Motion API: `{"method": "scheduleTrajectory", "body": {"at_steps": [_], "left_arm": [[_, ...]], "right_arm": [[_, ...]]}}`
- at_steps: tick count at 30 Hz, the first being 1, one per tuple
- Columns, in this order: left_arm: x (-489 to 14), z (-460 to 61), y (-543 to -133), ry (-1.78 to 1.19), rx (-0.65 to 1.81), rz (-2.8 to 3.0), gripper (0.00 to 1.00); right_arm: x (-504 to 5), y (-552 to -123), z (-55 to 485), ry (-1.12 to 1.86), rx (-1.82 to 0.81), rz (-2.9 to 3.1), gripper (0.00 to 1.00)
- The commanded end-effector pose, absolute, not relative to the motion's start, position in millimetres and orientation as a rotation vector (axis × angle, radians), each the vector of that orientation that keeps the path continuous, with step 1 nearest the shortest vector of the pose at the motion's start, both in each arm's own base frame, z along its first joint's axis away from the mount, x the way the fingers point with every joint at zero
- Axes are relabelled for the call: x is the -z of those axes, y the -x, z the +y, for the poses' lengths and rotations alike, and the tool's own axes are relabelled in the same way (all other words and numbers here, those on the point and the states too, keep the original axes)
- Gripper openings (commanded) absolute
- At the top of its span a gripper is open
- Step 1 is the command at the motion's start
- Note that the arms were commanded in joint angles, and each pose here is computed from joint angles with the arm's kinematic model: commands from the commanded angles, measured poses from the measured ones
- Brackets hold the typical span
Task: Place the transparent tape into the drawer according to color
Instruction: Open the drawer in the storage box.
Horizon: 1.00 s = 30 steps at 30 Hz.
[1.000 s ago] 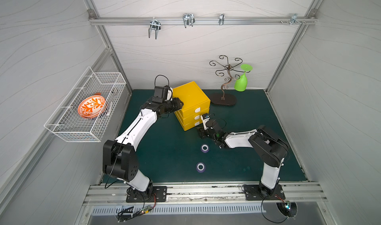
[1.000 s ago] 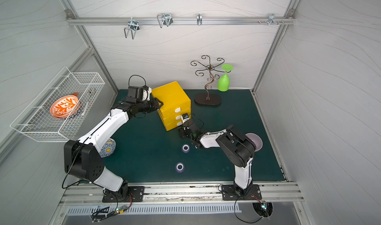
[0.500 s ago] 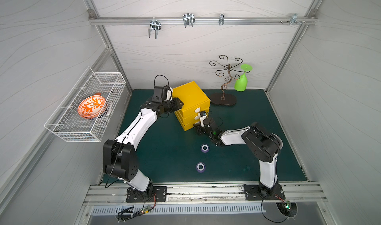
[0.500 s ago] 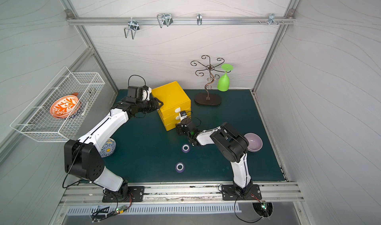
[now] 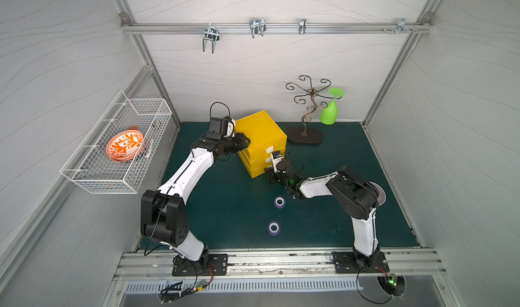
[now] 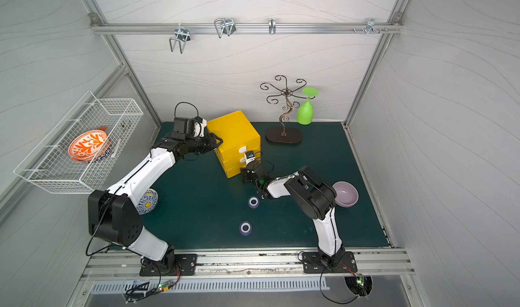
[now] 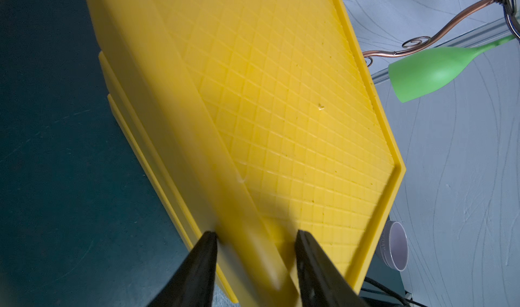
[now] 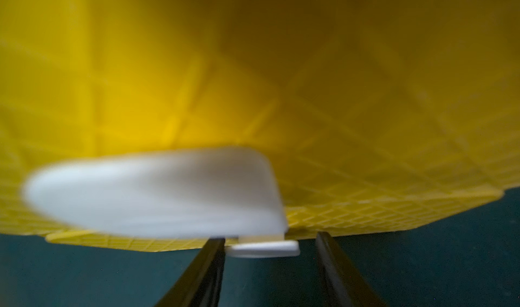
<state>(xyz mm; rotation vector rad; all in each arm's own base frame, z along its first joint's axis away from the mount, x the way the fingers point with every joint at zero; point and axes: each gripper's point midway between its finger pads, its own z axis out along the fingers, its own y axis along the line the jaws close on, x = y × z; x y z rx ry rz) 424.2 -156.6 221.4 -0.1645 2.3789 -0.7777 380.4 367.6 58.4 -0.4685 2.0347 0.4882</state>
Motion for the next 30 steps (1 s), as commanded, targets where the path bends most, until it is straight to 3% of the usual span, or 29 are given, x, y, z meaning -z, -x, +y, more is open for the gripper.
{"method": "scheduleTrajectory", "body": {"at_steps": [1, 15, 30], "left_arm": [[-192, -157, -416, 0.166, 0.761, 2.49, 0.49], [-193, -158, -415, 0.163, 0.769, 2.489, 0.49], [-195, -159, -415, 0.165, 0.775, 2.484, 0.49]], "right_arm": [[-56, -388, 370, 0.45, -0.487, 2.029, 0.5], [-57, -376, 368, 0.462, -0.482, 2.031, 0.2], [-65, -331, 344, 0.466, -0.433, 2.048, 0.15]]}}
